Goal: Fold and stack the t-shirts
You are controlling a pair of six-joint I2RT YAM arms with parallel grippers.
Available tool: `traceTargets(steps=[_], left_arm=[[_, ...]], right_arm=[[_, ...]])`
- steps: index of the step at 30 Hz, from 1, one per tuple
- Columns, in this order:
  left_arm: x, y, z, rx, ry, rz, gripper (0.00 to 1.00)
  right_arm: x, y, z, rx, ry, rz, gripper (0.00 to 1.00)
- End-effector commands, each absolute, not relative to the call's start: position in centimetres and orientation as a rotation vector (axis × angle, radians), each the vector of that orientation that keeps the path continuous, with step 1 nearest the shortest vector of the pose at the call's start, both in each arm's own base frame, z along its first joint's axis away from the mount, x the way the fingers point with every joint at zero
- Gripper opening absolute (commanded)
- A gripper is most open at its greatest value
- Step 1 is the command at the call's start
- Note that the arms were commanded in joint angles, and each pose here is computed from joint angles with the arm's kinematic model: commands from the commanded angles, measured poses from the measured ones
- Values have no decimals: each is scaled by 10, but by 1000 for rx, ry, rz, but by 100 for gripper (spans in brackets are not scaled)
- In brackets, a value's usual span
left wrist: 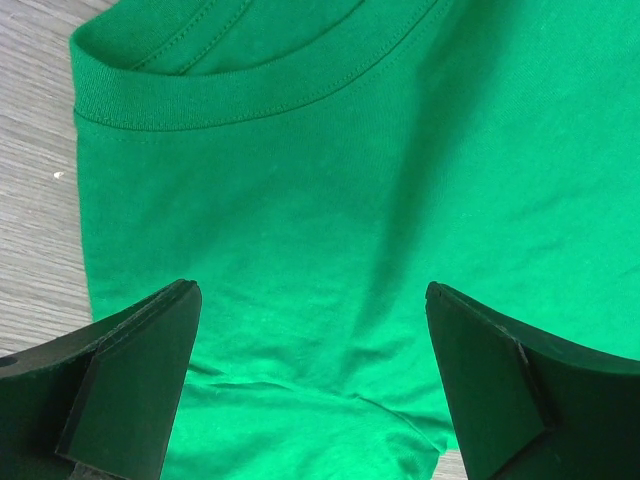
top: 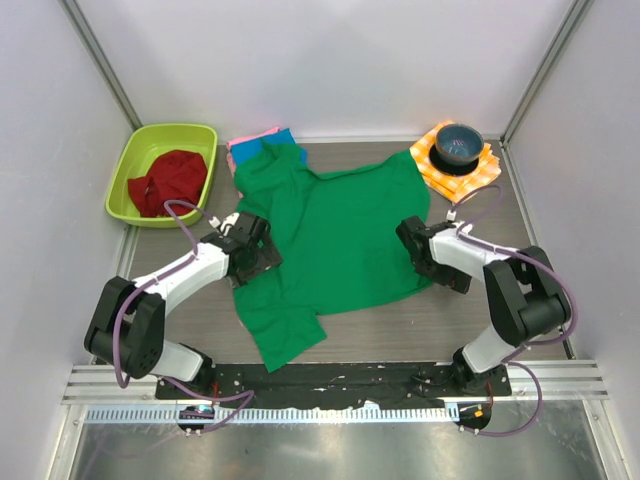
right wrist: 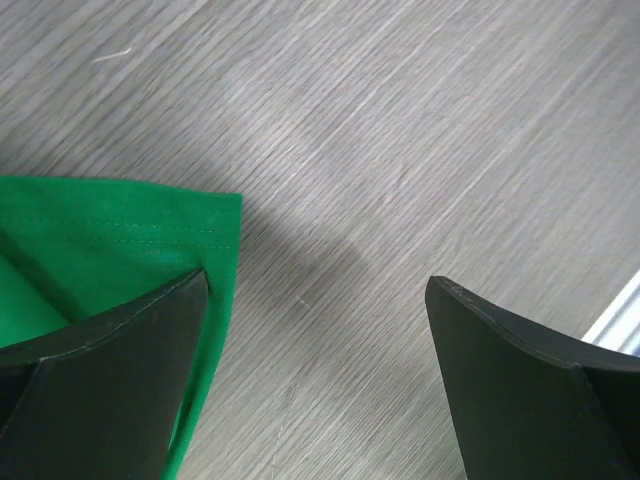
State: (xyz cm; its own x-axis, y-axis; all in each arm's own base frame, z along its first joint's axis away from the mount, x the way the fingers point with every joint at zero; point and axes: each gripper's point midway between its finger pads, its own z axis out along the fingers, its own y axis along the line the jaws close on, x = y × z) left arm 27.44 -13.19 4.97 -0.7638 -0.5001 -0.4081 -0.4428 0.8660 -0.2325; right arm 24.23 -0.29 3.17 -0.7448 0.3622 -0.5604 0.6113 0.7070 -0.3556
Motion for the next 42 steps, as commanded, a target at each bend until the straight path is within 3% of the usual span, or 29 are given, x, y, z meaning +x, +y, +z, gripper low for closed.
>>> traceTargets(steps=[1,6,16,21,34,37,40,42], left_arm=[[282,-139,56,-665,2553,-207,100],[281,-139,58,-660,2554,-213,100],[279,-136,55,-658,2561,-194,100],[279,-136,56,-655,2559,-191,100],[239,-135,92,-588,2587,-253,100],[214,-138,90,-577,2623,-280,100],[190,-140,86,-599,2640,-319,100],[173,-145,85,-593,2654,-360,100]], right_arm=[[199,-29,31,815,2471,-1093,97],[179,-34,34,802,2477,-1338,98],[159,6,40,691,2478,-1312,97],[168,9,70,714,2349,-1287,97],[257,38,129,542,2190,-969,100],[264,49,123,467,2245,-801,100],[281,81,121,456,2226,-371,100],[274,83,114,373,2274,-255,100]])
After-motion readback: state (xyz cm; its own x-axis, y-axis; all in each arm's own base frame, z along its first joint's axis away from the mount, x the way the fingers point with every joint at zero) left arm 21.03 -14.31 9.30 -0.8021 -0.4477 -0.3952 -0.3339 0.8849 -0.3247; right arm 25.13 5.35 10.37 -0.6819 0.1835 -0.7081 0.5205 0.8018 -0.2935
